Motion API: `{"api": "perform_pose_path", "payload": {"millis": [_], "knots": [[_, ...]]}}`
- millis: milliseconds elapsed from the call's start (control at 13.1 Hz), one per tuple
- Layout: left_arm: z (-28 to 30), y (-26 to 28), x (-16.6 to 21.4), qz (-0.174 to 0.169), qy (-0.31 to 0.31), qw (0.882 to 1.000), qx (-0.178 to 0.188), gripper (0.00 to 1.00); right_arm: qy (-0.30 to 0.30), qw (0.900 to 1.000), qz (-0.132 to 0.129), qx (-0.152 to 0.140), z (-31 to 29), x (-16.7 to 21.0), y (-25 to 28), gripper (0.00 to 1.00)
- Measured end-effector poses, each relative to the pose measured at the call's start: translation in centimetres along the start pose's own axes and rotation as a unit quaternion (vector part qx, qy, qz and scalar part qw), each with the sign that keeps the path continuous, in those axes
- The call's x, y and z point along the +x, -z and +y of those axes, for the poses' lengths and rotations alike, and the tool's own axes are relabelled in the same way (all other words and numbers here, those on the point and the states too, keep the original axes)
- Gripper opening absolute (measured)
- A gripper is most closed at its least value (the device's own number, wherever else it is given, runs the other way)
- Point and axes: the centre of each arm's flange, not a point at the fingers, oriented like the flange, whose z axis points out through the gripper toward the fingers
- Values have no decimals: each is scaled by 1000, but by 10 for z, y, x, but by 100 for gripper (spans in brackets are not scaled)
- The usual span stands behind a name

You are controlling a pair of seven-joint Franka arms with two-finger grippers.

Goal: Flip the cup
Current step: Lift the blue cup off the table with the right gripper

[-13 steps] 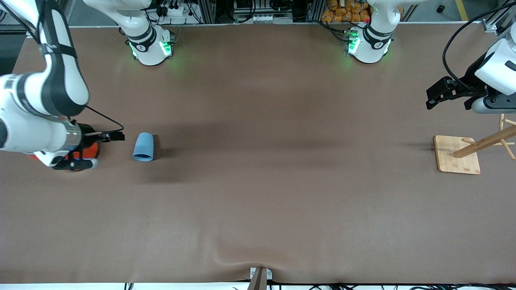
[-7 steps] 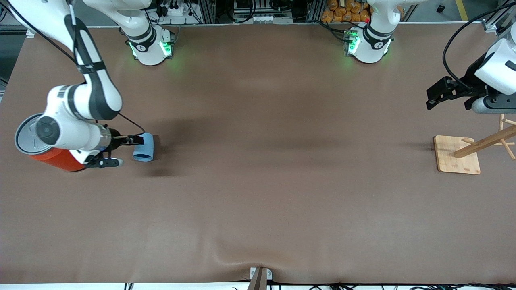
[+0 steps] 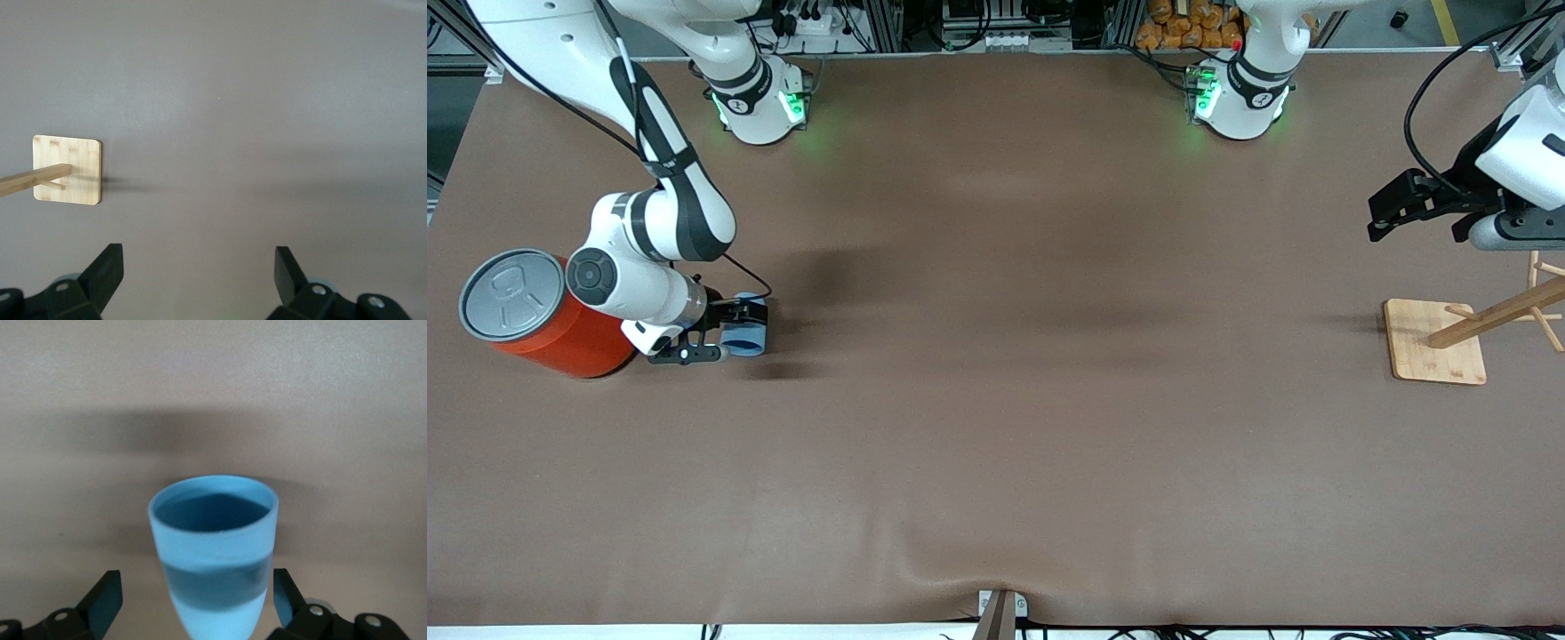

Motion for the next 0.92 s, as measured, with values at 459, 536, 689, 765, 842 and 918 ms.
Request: {"api": "perform_pose_path", "payload": {"millis": [459,536,689,765,842,918], "knots": [[-1,-3,-2,-11,0,1000,1,100,9,1000,6,1,15,5,-23,81],[-1,-6,-2,-17,0,1000,2,100,12,1000,4,1,13,4,-24,81],[-1,-17,-1,-29,-1,1000,2,100,30,999,-20,5,-4,10,-13,81],[1,-24,2,-35,-3,999,2,100,46,998,-36,9,-21,19,4,81],[3,-30,4,-40,-4,999,2,100,68,997,-46,12,-43,29,29,81],[4,-36,7,-44,-5,999,1,100,99,994,-47,16,-71,38,56,81]]}}
